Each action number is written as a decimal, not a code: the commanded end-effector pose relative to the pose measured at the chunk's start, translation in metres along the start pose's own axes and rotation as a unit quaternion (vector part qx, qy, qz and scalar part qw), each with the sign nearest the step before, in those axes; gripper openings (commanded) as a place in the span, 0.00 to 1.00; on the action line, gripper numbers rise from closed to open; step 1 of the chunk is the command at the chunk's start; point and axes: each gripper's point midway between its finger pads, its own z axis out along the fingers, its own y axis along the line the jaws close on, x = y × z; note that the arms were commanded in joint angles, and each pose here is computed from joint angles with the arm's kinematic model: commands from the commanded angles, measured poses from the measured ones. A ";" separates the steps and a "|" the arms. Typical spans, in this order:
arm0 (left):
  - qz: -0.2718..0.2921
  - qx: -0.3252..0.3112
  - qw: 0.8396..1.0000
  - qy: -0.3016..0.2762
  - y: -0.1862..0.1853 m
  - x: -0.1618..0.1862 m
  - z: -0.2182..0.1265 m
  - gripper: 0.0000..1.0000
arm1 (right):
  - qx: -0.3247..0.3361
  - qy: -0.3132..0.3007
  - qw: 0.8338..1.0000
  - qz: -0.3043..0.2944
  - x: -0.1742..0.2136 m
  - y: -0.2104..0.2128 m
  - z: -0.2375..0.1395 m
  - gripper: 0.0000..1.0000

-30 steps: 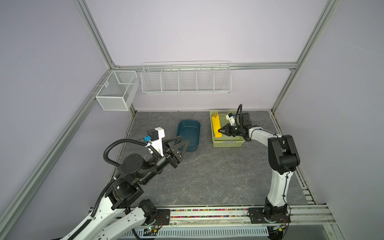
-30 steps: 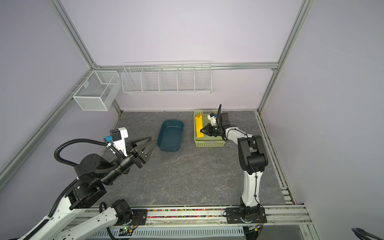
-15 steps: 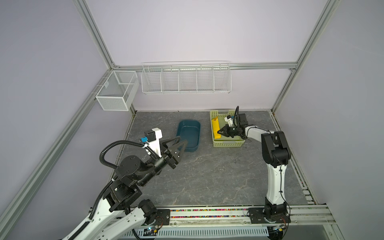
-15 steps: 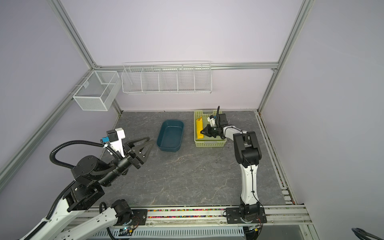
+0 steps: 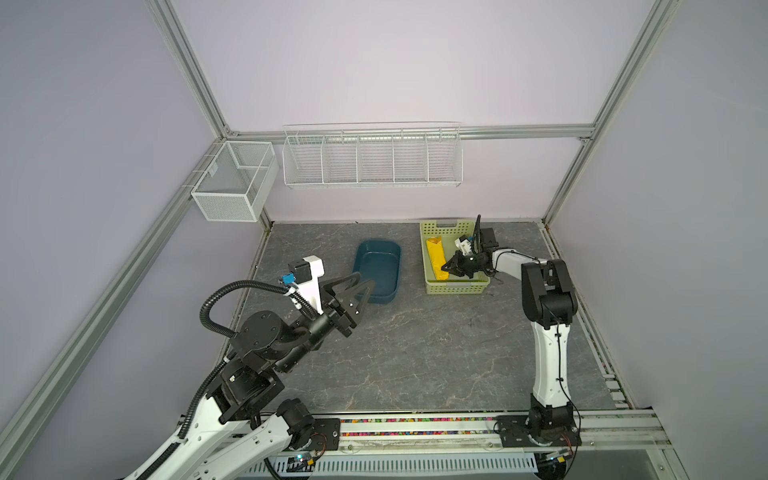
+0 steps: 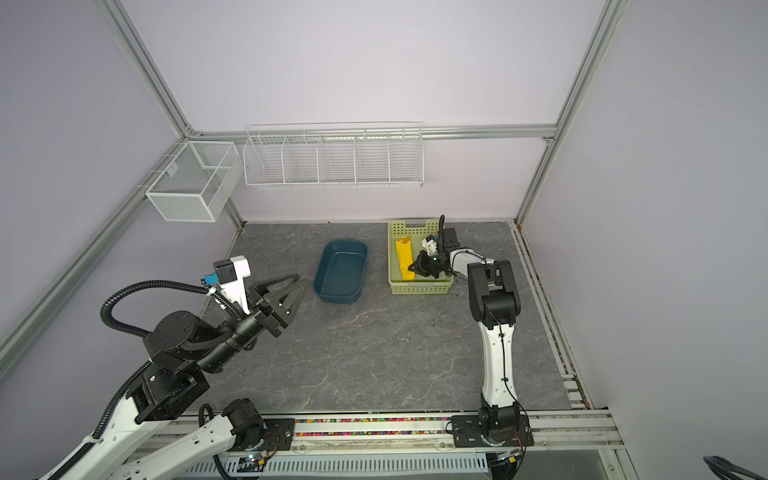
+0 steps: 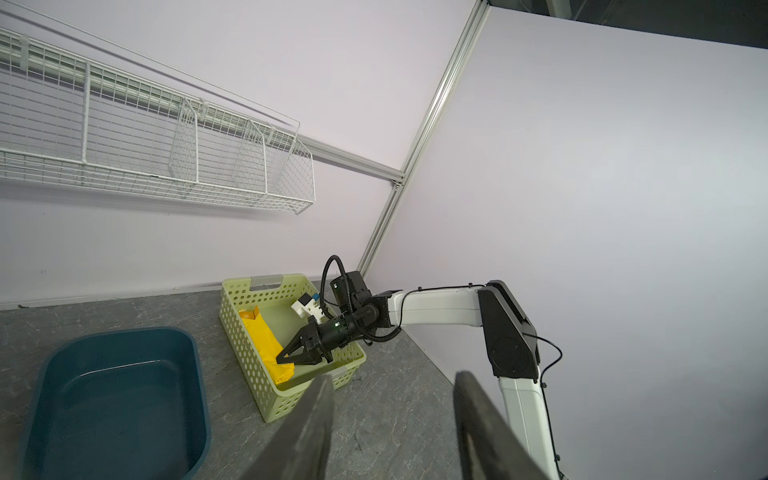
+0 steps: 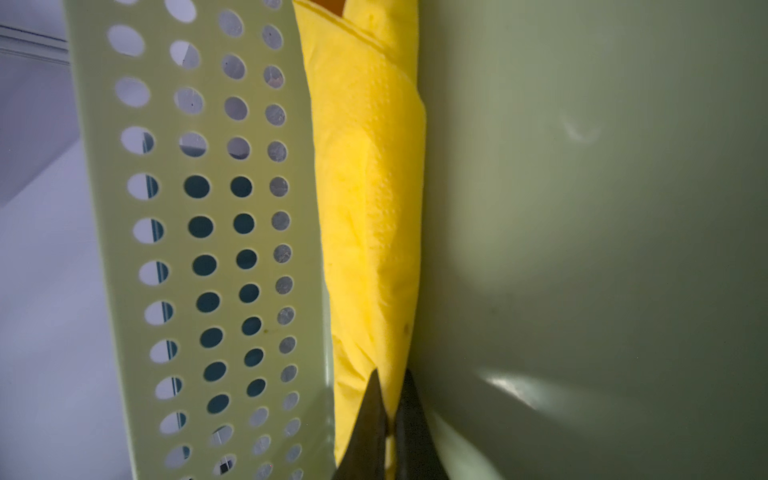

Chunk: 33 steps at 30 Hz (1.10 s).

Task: Place the utensils on the paper napkin and roll it up
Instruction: 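Lower the yellow bundle into the green basket with the right gripper and release it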

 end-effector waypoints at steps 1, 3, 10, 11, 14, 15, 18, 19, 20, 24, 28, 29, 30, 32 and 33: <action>0.001 -0.009 1.000 0.001 0.004 0.002 -0.001 0.47 | 0.035 0.024 0.999 0.026 0.013 -0.025 0.010 0.07; 0.000 -0.009 1.000 0.000 0.004 0.001 -0.002 0.47 | 0.044 0.028 0.998 0.032 0.015 -0.031 0.013 0.07; 0.001 -0.013 1.000 -0.003 0.006 0.000 -0.004 0.47 | 0.080 0.036 0.995 0.047 0.022 -0.049 0.015 0.17; 0.001 -0.013 1.000 -0.004 0.006 0.000 -0.005 0.47 | 0.084 0.037 0.995 0.049 0.023 -0.051 0.015 0.19; 0.001 -0.013 1.000 -0.005 0.005 -0.001 -0.005 0.47 | 0.095 0.037 0.993 0.051 0.024 -0.055 0.014 0.24; 0.001 -0.012 1.000 -0.005 0.005 -0.001 -0.005 0.47 | 0.096 0.037 0.993 0.051 0.024 -0.054 0.014 0.26; 0.001 -0.010 1.000 -0.005 0.004 -0.001 -0.006 0.47 | 0.102 0.037 0.993 0.053 0.024 -0.056 0.013 0.29; 0.001 -0.011 1.000 -0.004 0.005 0.000 -0.006 0.47 | 0.105 0.037 0.992 0.053 0.024 -0.057 0.013 0.31; 0.001 -0.011 1.000 -0.004 0.005 0.000 -0.006 0.47 | 0.107 0.036 0.992 0.052 0.024 -0.057 0.012 0.32; 0.000 -0.011 1.000 -0.004 0.005 0.000 -0.006 0.47 | 0.117 0.035 0.991 0.051 0.024 -0.059 0.009 0.36; 0.001 -0.011 1.000 -0.004 0.005 0.000 -0.006 0.47 | 0.118 0.034 0.991 0.050 0.024 -0.058 0.008 0.38; 0.001 -0.012 1.000 -0.004 0.005 0.000 -0.006 0.47 | 0.118 0.035 0.991 0.051 0.024 -0.058 0.008 0.39; 0.000 -0.012 1.000 -0.004 0.005 0.000 -0.006 0.47 | 0.117 0.033 0.991 0.051 0.023 -0.057 0.008 0.40; 0.001 -0.012 1.000 -0.004 0.005 0.000 -0.006 0.47 | 0.117 0.032 0.991 0.049 0.023 -0.056 0.007 0.42; 0.001 -0.013 1.000 -0.004 0.006 0.001 -0.006 0.47 | 0.116 0.031 0.992 0.048 0.023 -0.054 0.006 0.43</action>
